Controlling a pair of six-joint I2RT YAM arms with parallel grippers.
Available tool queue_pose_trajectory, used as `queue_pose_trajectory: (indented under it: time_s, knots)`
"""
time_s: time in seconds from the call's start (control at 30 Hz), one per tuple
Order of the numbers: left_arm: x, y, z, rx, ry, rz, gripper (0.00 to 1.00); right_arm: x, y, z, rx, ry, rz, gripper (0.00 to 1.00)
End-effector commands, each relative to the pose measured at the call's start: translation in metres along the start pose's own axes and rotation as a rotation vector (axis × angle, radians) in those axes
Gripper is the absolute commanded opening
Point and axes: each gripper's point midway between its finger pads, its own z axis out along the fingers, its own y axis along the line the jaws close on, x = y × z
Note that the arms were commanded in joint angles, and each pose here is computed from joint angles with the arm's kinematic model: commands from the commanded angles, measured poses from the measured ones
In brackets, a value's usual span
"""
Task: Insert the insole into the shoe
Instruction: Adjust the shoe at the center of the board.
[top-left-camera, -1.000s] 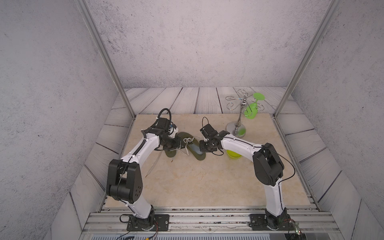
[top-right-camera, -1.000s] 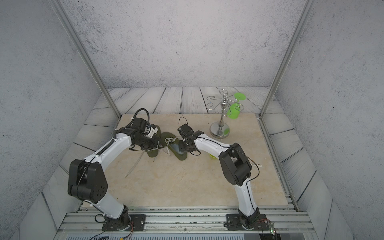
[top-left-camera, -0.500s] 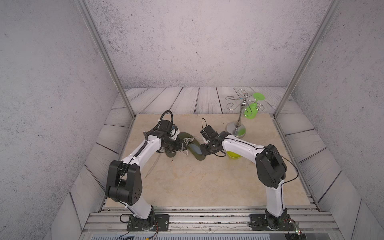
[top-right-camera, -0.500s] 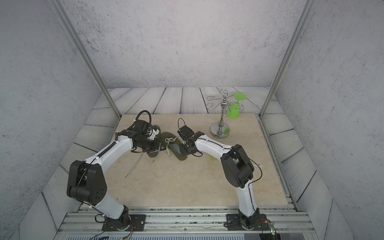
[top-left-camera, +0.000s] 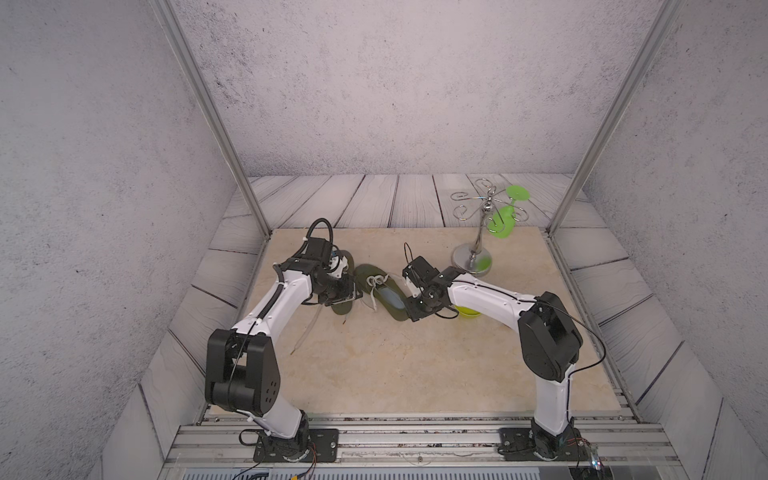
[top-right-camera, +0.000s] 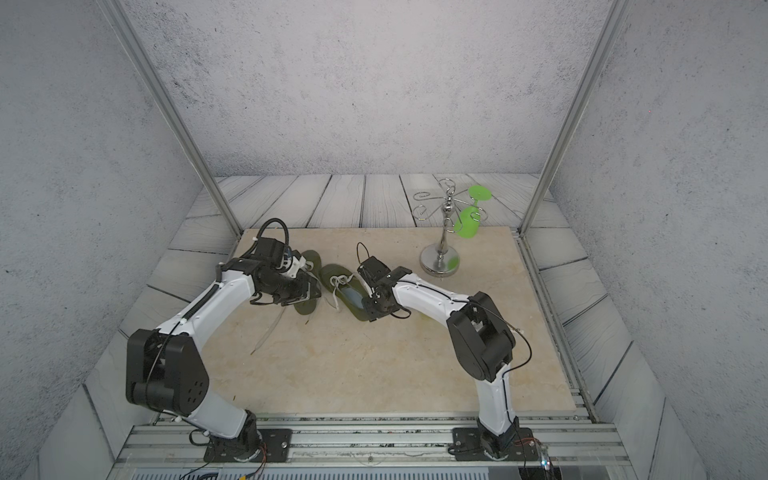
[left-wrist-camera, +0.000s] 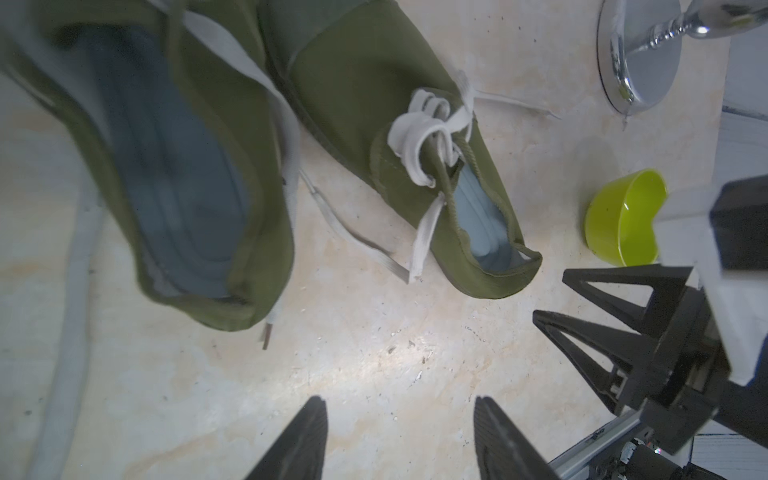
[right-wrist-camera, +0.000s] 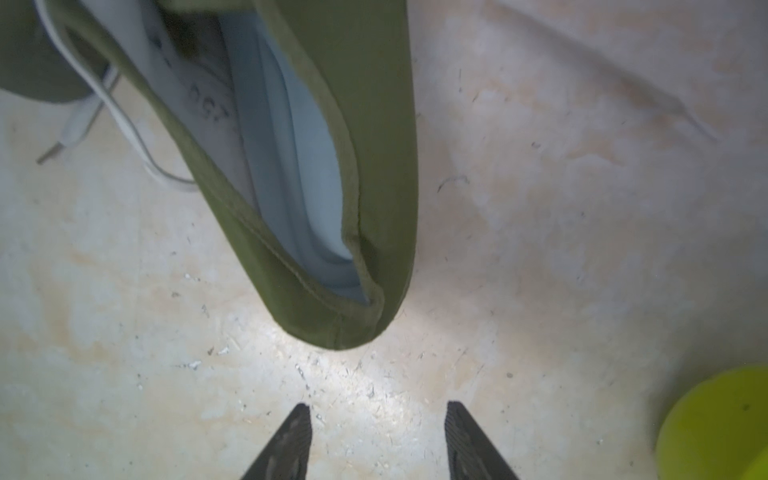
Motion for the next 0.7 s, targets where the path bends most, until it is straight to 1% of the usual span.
queue_pose_trajectory:
  time_s: [0.0,0.17,0.33,0.47,0.67]
  knots:
    - [-0.005,0.011,-0.024,0.0,-0.023,-0.004,0.6,-0.003,0.009,-0.021,-0.038,-0.059,-0.068,0.56]
    - [-0.007,0.03,-0.037,0.004,-0.033,-0.043,0.6,0.006,0.011,0.004,-0.059,-0.057,-0.176,0.58]
    - [-0.005,0.043,-0.045,-0.001,-0.039,-0.068,0.6,-0.003,0.013,0.025,-0.06,-0.069,-0.233,0.58]
    - [-0.005,0.055,-0.048,-0.007,-0.045,-0.093,0.6,-0.015,0.016,0.036,-0.061,-0.077,-0.243,0.58]
    - [-0.013,0.07,-0.045,0.007,-0.052,-0.136,0.6,-0.029,0.028,0.046,-0.102,-0.085,-0.204,0.57]
